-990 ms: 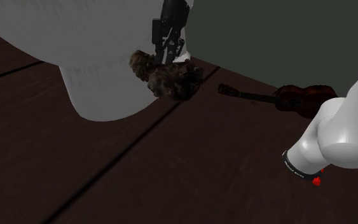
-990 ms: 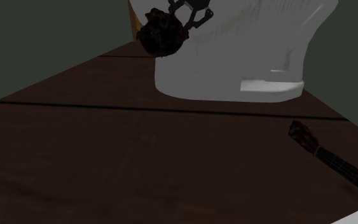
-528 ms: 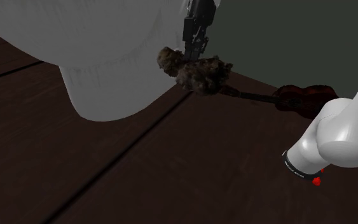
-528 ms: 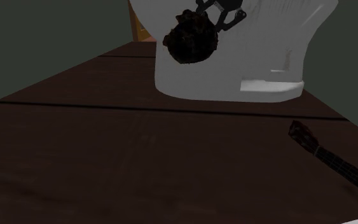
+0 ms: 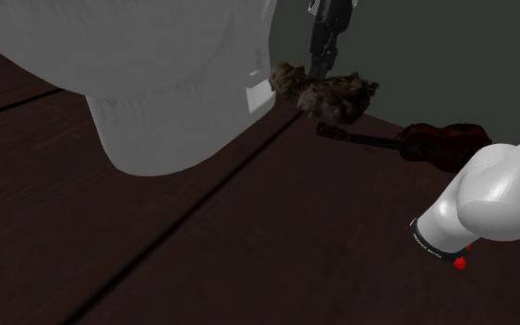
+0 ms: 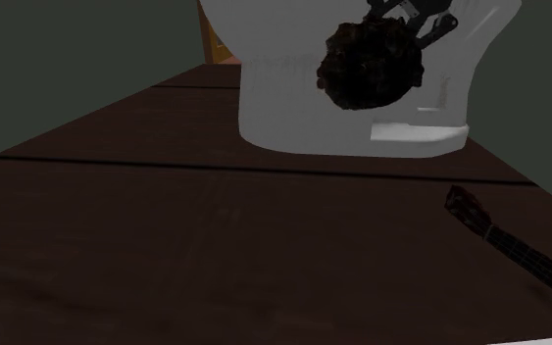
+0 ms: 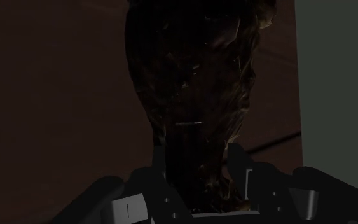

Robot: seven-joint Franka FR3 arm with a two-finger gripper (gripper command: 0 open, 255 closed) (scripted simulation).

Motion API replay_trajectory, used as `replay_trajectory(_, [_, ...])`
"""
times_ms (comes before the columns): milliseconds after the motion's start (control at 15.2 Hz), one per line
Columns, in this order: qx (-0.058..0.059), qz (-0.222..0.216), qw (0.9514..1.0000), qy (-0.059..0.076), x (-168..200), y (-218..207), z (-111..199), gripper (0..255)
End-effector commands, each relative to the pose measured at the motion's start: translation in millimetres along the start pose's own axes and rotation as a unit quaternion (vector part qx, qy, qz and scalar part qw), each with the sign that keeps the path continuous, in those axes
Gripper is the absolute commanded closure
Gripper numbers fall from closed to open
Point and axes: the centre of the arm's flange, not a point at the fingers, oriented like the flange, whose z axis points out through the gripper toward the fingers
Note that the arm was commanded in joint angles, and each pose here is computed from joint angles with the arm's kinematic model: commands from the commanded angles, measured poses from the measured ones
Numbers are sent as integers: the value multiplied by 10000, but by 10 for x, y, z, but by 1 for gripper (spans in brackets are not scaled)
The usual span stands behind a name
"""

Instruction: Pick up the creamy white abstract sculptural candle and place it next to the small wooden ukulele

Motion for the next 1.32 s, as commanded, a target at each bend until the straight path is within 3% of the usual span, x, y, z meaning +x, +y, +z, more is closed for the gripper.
replay_trajectory(0, [5,-8,10000,-1,-155,177,-134,255])
replay_trajectory(264, [5,-8,10000,-1,-407,512,-347,255])
replay_trajectory(1254, [5,-8,10000,-1,-270,1001,260,255])
